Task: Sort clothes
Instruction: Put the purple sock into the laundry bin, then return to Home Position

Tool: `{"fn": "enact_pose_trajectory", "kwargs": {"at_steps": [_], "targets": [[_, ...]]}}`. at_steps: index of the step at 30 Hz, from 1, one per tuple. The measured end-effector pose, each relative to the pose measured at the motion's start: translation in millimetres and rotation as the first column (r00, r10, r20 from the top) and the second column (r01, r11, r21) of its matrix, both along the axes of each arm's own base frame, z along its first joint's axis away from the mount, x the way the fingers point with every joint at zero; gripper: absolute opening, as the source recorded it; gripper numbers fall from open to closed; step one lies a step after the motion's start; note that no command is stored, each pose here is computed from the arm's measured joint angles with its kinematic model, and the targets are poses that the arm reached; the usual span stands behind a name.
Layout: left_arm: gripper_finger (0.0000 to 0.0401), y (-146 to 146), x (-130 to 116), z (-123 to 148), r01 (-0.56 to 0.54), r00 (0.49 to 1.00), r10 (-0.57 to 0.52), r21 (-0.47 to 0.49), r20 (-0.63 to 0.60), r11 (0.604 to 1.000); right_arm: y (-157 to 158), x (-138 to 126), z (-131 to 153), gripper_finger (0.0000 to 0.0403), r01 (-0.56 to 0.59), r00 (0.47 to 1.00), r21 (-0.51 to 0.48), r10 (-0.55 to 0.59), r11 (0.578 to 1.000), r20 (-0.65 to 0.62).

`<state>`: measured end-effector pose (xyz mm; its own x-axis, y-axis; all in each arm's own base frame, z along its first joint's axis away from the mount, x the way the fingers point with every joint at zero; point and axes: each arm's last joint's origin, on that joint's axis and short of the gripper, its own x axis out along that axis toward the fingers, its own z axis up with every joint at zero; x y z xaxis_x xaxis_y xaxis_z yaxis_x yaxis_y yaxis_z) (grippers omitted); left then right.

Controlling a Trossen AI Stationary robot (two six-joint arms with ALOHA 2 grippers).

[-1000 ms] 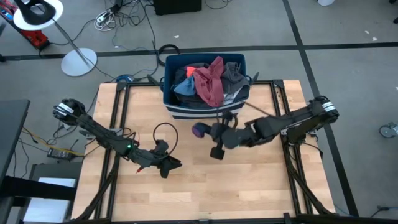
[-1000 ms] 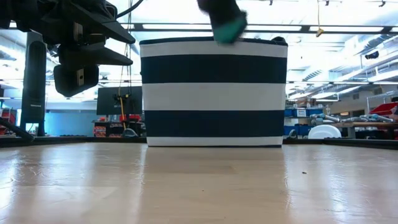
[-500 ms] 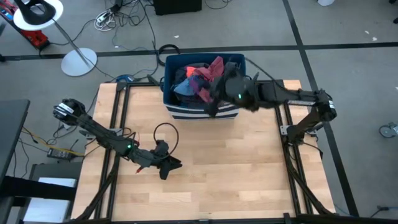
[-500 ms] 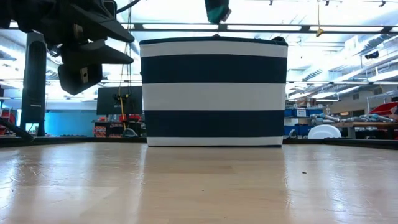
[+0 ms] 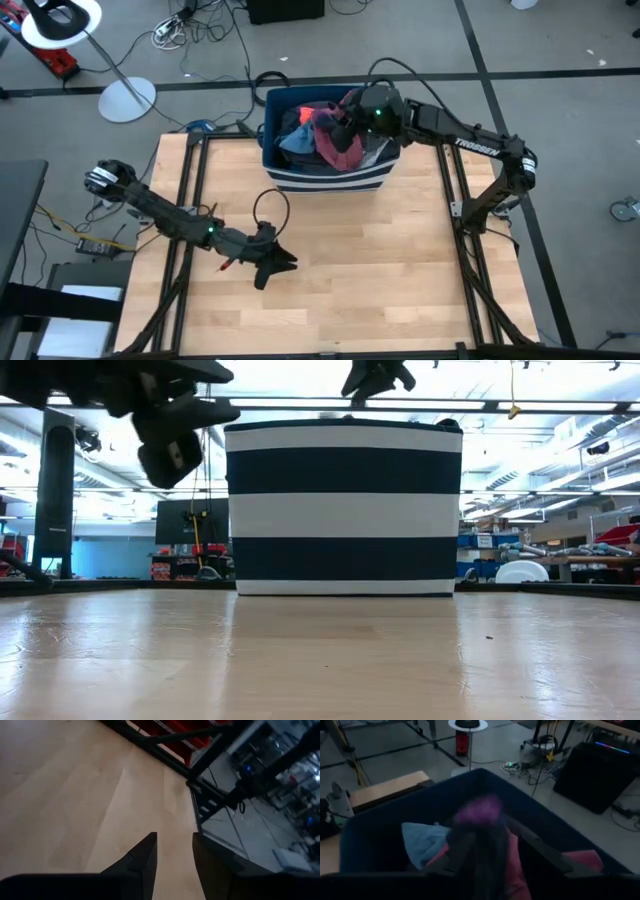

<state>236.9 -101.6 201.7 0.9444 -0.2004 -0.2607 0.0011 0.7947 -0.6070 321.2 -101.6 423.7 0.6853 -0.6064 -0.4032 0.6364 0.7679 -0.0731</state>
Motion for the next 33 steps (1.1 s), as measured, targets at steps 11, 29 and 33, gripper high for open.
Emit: {"fn": "enact_pose_trajectory", "kwargs": {"at_steps": [11, 29, 33], "targets": [[0.0129, 46.3, 13.3, 8.4, 0.191, 0.976, -0.202, 0.134, 0.077, 0.972, 2.6, -11.2, -13.9, 0.0224, -0.002, 0.983, 0.055, 0.012, 0.998, -0.181], [0.0129, 98.5, -60.9, -4.2, -0.121, 0.991, 0.09, 0.353, 0.102, 0.928, 56.1, -45.9, -18.3, 0.0219, -0.095, 0.89, 0.157, 0.154, 0.983, -0.429], [0.0129, 102.7, -77.6, -14.4, -0.131, 0.987, 0.091, 0.343, 0.133, 0.93, 73.1, -65.2, -2.7, 0.0217, -0.119, 0.919, 0.175, 0.175, 0.977, -0.352]]}}
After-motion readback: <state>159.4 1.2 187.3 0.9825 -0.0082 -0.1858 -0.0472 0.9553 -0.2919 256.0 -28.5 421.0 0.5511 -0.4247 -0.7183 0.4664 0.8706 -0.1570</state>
